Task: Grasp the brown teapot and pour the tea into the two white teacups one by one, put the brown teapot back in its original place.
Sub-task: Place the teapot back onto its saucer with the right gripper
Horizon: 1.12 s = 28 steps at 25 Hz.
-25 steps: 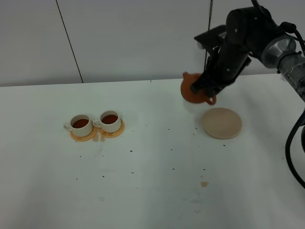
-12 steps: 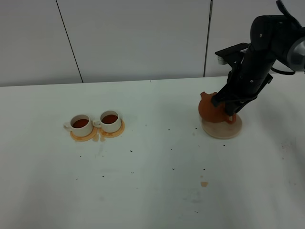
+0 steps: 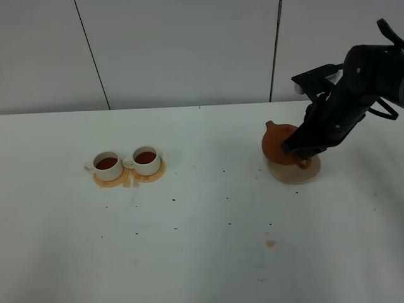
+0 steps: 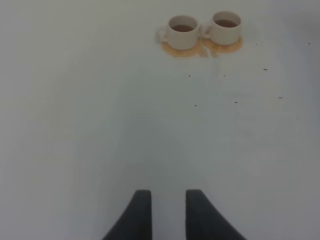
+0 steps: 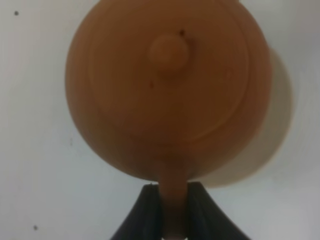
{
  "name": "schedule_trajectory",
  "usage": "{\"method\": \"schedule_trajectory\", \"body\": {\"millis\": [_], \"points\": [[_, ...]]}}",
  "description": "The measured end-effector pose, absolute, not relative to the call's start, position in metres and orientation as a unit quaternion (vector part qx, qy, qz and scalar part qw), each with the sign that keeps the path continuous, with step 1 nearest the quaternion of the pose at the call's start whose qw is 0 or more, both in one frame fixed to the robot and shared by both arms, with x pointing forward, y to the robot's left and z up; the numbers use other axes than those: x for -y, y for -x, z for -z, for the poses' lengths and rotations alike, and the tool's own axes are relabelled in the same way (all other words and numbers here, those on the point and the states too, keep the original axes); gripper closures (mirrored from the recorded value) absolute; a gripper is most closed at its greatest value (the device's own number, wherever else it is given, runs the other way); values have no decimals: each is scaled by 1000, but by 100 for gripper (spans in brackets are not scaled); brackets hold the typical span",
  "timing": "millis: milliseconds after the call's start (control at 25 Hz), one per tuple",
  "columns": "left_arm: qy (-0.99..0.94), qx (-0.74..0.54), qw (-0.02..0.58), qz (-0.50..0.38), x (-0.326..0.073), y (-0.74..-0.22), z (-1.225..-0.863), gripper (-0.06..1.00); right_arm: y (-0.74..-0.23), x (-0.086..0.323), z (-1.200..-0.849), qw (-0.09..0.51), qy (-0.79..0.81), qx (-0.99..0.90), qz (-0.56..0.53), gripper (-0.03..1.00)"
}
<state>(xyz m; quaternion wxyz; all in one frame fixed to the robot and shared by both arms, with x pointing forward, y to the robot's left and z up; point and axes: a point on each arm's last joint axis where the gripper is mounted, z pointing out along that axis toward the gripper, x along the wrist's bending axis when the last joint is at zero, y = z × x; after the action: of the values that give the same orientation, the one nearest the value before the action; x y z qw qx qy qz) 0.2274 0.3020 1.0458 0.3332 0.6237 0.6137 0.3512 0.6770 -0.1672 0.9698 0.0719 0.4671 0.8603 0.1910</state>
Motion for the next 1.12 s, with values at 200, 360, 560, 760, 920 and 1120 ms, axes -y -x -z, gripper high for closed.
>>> {"method": "schedule_trajectory", "body": {"millis": [200,360,560,760,920,1120], "points": [[-624,-613,333,-351,-302,-227,-1046,70,-664,172,-962,93,-477,-850,-202,87],[-624,-613,333,-351,-302,-227,-1046,70,-664,173,-963,102,-480,-847,-206,87],[-624,-613,333,-351,-302,-227,-1046,70,-667,173,-964,113,-481,-843,-214,87],[-624,-613,333,-351,-302,-227,-1046,70,-658,177,-952,133,-489,-832,-225,87],[-624,-613,333,-351,-302,-227,-1046,70,-653,179,-947,144,-495,-825,-233,87],[-624,-613,333,-351,-302,-227,-1046,70,-654,179,-948,148,-496,-821,-238,87]]}}
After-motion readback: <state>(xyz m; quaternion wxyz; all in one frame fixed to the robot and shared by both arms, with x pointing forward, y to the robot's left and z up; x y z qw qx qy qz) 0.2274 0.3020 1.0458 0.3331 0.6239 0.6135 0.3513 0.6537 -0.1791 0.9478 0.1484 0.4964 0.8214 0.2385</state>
